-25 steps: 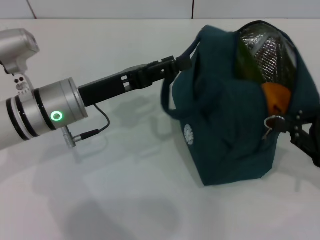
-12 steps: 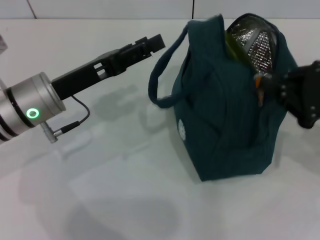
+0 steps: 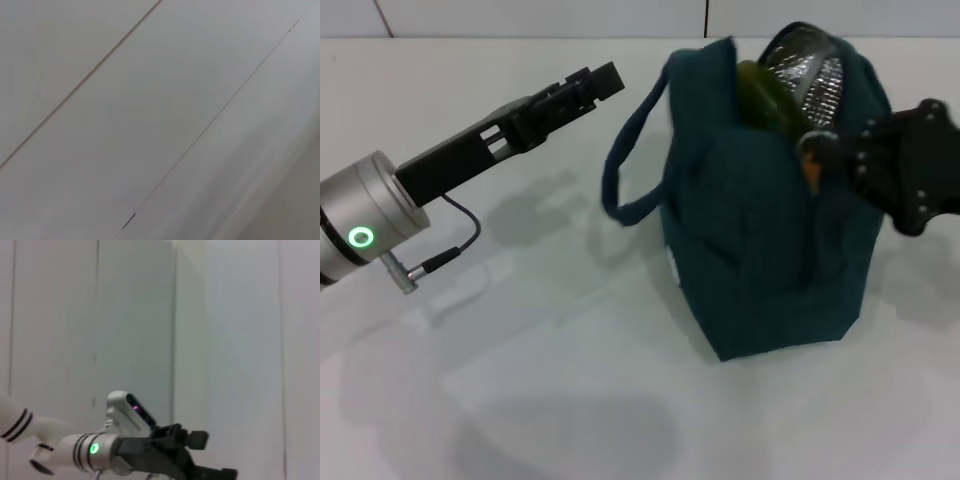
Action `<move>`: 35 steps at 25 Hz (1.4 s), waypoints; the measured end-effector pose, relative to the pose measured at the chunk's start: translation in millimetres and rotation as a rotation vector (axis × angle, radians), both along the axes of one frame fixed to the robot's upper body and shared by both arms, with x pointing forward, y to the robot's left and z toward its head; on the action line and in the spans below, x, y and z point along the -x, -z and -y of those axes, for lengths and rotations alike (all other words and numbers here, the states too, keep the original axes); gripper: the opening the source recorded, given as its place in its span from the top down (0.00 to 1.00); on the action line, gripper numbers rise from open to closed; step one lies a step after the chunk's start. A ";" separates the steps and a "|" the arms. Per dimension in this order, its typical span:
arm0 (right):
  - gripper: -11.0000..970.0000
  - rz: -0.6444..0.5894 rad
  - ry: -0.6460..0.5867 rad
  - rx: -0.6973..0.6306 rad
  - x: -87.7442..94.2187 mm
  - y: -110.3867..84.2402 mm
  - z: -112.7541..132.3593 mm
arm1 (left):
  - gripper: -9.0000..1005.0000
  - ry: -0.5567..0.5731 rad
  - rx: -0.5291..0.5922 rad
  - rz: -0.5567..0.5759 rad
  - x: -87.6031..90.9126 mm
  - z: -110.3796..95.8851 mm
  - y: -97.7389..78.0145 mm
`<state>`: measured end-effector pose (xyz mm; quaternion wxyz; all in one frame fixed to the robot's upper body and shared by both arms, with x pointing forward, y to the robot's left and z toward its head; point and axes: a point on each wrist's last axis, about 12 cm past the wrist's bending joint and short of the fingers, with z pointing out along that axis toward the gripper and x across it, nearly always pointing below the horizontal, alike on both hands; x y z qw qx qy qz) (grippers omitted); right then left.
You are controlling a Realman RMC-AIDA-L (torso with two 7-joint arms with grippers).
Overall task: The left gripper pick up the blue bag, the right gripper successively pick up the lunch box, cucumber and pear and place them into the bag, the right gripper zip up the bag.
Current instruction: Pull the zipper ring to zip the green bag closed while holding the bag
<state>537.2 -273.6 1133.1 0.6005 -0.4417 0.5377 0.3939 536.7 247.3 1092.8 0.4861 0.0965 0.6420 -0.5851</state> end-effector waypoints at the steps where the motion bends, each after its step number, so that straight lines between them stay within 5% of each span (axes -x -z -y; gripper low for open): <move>1: 0.98 0.000 -0.013 0.006 -0.8 -0.1 -3.1 | 0.12 -0.002 -0.001 0.003 0.0 -0.3 -0.1; 11: 0.98 0.092 0.026 -0.022 -23.5 -27.8 -4.8 | 0.12 -0.016 -0.008 0.011 2.5 -5.5 1.1; 24: 0.98 0.081 -0.125 0.038 -34.9 -26.6 -57.6 | 0.12 0.009 -0.020 0.077 11.7 -16.8 -2.1; 35: 0.98 0.053 -0.120 0.042 -43.1 -21.0 -77.6 | 0.13 -0.007 -0.052 0.044 23.8 -29.6 7.5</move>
